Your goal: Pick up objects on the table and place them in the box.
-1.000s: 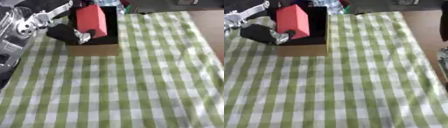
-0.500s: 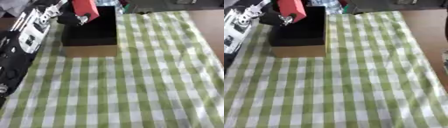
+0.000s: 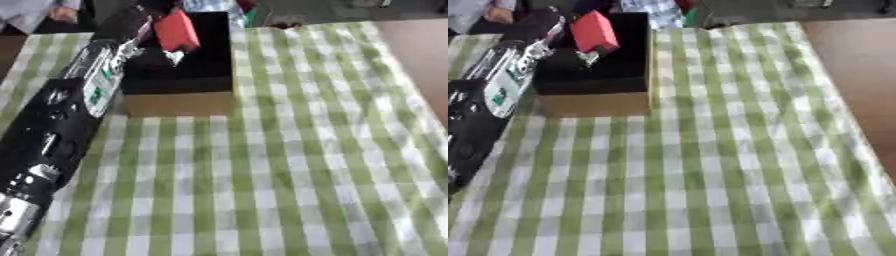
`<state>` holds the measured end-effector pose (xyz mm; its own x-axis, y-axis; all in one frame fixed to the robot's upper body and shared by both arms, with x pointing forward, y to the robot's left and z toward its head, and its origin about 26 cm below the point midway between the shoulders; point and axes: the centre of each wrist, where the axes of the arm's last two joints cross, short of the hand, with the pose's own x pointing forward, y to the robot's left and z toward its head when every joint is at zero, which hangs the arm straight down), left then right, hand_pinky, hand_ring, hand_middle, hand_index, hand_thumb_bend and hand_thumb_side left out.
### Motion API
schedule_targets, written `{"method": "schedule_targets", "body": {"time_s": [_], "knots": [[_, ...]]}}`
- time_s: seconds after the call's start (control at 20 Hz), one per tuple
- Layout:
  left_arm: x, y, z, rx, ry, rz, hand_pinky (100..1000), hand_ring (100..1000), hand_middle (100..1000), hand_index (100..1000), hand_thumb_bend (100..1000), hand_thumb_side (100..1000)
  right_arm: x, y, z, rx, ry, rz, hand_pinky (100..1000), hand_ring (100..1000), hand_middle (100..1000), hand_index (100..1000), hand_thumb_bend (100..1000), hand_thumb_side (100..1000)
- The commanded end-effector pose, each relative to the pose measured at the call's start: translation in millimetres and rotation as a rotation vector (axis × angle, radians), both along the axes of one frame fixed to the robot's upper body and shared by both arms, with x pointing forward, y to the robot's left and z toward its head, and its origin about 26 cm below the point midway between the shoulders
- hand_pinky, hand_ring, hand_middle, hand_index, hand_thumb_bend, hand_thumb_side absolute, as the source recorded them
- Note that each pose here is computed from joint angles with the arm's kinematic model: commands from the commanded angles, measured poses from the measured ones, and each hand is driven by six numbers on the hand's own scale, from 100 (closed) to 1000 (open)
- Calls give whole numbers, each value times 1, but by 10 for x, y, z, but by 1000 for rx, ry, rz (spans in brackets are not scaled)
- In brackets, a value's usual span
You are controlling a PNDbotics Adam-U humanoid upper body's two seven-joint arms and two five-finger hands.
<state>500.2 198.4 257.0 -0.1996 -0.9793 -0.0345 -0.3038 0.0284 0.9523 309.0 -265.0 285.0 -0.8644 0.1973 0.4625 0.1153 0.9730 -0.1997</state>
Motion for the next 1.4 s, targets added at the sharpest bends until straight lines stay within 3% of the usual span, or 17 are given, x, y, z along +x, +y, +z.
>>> {"method": "schedule_targets", "body": {"time_s": [0.05, 0.15, 0.3, 0.35, 0.45, 0.5, 0.55, 0.6, 0.7, 0.75, 0.9, 1.15, 1.4], "knots": [[25, 70, 134, 53, -96, 105, 961, 900, 815, 953, 641, 904, -40, -1, 80, -10, -28, 2, 786, 740, 566, 829, 100, 681], [29, 81, 142, 75, -139, 174, 982, 919, 838, 971, 707, 954, -40, -3, 72, -8, -25, 1, 786, 740, 566, 829, 100, 682], [12, 67, 191, 54, -220, 233, 976, 909, 833, 963, 723, 966, -39, -2, 67, -4, -23, 1, 785, 740, 566, 829, 100, 682], [3, 56, 210, 45, -247, 238, 964, 894, 816, 944, 656, 946, -40, -3, 66, -4, -22, 1, 785, 741, 566, 829, 100, 682], [-18, 40, 251, 30, -300, 234, 960, 888, 807, 931, 639, 941, -40, -7, 64, -4, -22, -1, 785, 741, 566, 829, 100, 681], [-26, 32, 265, 24, -315, 228, 961, 889, 810, 935, 652, 950, -40, -8, 65, -3, -22, -1, 785, 741, 566, 829, 100, 681], [-31, 28, 272, 24, -320, 220, 971, 899, 822, 948, 739, 994, -40, -8, 66, -2, -23, -2, 785, 741, 566, 829, 100, 681], [-34, 27, 278, 29, -319, 215, 971, 898, 820, 945, 767, 1000, -40, -8, 68, -2, -23, -1, 785, 741, 566, 829, 100, 681], [-50, 10, 316, 10, -330, 213, 950, 873, 786, 921, 771, 1000, -39, -1, 70, 1, -24, 2, 785, 741, 566, 829, 100, 681], [-68, -4, 352, -12, -347, 207, 933, 852, 755, 886, 631, 983, -38, 0, 67, 3, -24, 3, 785, 741, 566, 829, 100, 680], [-219, -52, 595, -117, -486, 171, 878, 792, 686, 826, 448, 910, -41, -21, 54, 6, -20, -8, 785, 742, 566, 830, 100, 680], [-668, -95, 1013, -311, -715, 83, 775, 703, 601, 771, 261, 916, -45, -43, 57, 6, -19, -23, 784, 741, 566, 829, 100, 679], [-1157, -108, 1164, -461, -759, -63, 665, 590, 517, 703, 102, 896, -48, -45, 92, -1, -33, -23, 783, 741, 567, 827, 100, 674]]}}
